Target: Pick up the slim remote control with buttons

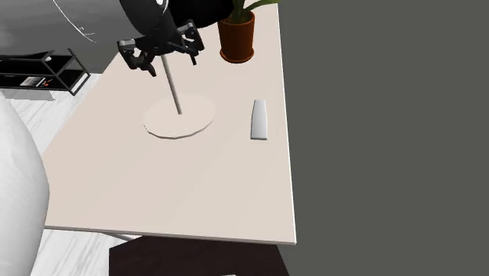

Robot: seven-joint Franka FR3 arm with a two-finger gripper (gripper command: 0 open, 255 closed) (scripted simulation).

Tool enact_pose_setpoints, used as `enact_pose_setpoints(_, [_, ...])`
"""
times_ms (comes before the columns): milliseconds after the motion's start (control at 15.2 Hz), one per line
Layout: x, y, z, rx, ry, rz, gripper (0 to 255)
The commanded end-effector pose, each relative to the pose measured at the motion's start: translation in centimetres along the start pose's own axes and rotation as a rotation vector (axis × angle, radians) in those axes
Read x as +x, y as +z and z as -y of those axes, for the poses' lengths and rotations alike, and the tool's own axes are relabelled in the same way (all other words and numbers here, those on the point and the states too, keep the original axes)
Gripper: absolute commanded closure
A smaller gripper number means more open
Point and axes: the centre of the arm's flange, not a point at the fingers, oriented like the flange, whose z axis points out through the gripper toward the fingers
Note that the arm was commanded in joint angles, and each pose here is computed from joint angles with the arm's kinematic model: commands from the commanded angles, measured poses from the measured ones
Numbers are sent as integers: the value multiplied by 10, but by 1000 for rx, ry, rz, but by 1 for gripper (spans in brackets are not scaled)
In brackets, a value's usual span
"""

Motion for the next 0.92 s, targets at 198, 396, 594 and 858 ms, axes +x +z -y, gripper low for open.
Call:
enact_pose_setpoints(198, [1, 38, -21, 11, 38, 108, 0])
enact_pose_setpoints(396, [9, 71, -44, 12, 77, 138, 0])
enact_pose_setpoints(594, [16, 104, -68, 12, 115, 169, 0])
enact_pose_setpoints(858, [21, 148, -100, 13, 167, 210, 0])
